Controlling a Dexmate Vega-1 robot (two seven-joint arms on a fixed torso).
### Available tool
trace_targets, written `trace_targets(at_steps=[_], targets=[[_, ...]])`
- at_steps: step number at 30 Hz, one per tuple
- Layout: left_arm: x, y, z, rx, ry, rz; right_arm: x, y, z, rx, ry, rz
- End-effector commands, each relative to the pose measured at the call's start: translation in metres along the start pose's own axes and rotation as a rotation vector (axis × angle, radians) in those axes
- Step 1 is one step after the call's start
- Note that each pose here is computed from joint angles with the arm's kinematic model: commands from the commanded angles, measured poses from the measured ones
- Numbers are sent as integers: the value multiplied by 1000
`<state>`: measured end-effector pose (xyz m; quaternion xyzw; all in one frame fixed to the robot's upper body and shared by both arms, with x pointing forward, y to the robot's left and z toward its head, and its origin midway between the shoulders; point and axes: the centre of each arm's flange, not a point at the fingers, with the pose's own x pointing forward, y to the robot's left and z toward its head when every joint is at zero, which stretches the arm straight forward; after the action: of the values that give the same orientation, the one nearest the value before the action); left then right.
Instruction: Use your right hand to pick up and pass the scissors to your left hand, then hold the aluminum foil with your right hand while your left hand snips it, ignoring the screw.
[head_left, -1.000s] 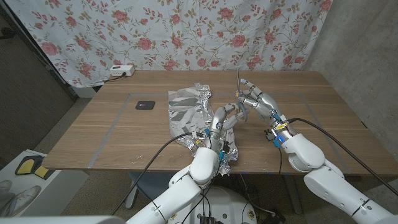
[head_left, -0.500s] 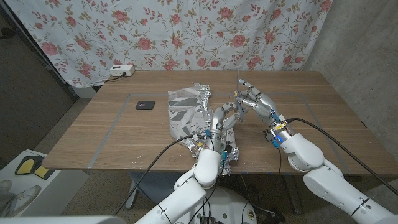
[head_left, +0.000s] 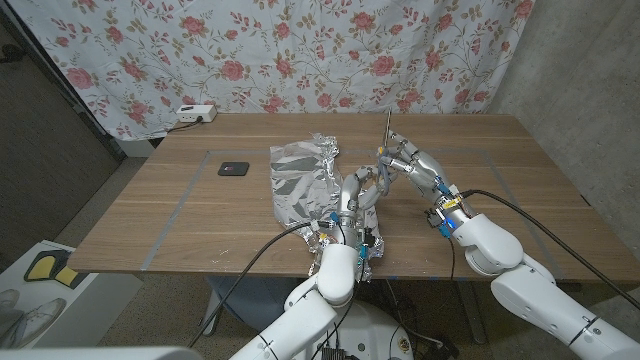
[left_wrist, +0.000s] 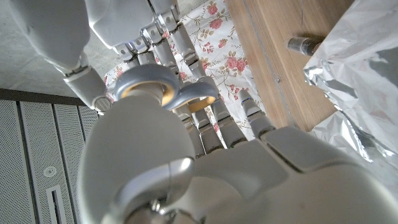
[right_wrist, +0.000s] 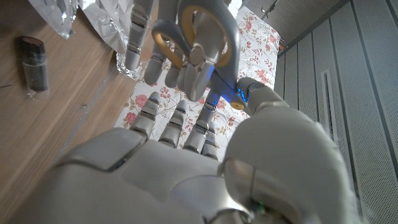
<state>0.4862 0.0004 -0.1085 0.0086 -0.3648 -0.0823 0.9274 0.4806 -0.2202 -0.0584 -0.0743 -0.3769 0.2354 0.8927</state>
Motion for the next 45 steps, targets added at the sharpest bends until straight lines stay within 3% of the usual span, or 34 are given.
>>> trace_targets(at_steps=[1,14,26,35,45], targets=[[-1,2,-5,-26,18,6,0,-4,1,-4,16,5],[2,7,-6,-48,11,4,0,-8,0,-6,31,-9],[4,24,15,-10,-37,46,-5,-20,-8,-9,60,-42],[5,30,27,11,-52,53,-7,-24,-14,2,82,-59],[-2,33,35,-24,-50,62,-11,-29,-20,4,113,-79]])
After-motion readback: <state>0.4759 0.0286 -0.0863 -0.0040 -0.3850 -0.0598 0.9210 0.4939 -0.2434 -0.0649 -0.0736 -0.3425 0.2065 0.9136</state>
